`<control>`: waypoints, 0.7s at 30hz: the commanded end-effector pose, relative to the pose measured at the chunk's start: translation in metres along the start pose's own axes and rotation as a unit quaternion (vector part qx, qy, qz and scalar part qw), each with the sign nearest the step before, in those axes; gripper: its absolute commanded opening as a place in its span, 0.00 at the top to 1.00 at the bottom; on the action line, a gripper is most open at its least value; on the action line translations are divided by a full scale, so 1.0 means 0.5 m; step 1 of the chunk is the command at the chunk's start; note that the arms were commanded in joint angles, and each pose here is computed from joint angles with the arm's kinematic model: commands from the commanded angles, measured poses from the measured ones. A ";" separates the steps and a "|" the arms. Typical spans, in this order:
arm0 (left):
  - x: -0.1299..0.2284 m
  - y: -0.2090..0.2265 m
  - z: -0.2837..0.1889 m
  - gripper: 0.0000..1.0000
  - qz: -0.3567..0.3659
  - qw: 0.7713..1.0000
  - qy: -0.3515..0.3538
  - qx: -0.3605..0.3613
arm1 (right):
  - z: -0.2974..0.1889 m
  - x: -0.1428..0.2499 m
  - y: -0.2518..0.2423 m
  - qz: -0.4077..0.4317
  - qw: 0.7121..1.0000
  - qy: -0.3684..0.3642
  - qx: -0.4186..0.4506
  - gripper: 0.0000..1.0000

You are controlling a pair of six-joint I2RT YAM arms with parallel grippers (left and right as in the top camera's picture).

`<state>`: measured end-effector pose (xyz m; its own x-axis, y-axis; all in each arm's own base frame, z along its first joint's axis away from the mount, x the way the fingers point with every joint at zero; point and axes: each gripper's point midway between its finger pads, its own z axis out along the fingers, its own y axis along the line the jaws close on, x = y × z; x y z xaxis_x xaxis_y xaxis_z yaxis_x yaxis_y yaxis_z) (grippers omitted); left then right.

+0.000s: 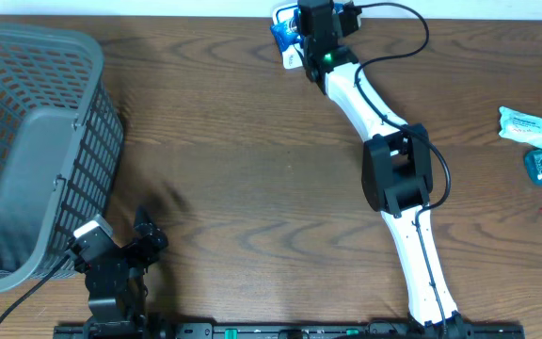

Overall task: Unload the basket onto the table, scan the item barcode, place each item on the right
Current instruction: 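Hold the Oreo pack under the white scanner, then carry the Oreo pack to the right table edge and release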

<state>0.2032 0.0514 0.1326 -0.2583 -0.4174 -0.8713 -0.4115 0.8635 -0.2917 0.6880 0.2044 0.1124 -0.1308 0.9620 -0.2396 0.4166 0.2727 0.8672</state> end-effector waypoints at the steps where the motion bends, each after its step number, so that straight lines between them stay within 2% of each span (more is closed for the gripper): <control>1: -0.004 0.004 -0.001 0.02 0.007 1.000 -0.004 -0.005 | -0.013 -0.050 0.031 -0.005 1.000 -0.006 0.011 0.98; 5: -0.004 0.004 -0.001 0.02 0.007 1.000 -0.004 -0.005 | -0.047 -0.096 0.043 -0.036 0.998 0.028 0.052 0.99; 10: -0.004 0.004 -0.001 0.02 0.007 1.000 -0.004 -0.005 | -0.131 -0.228 0.051 -0.087 0.989 0.016 0.119 0.98; 14: -0.004 0.004 -0.001 0.03 0.007 1.000 -0.004 -0.005 | -0.218 -0.371 0.005 -0.111 0.972 -0.021 0.208 0.99; 16: -0.004 0.004 -0.001 0.02 0.007 1.000 -0.004 -0.005 | -0.259 -0.446 -0.035 -0.104 0.959 -0.047 0.258 0.99; 17: -0.004 0.004 -0.001 0.02 0.007 1.000 -0.004 -0.005 | -0.289 -0.518 -0.076 -0.093 0.947 -0.073 0.299 0.99; 21: -0.004 0.004 -0.001 0.02 0.007 1.000 -0.004 -0.005 | -0.333 -0.657 -0.171 -0.056 0.922 -0.112 0.366 0.99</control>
<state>0.2032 0.0514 0.1327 -0.2579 -0.4174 -0.8714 -0.4114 0.8635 -0.2918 0.5666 -0.0657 0.1709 -0.1588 0.9066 -0.3909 0.8835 0.3071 0.3536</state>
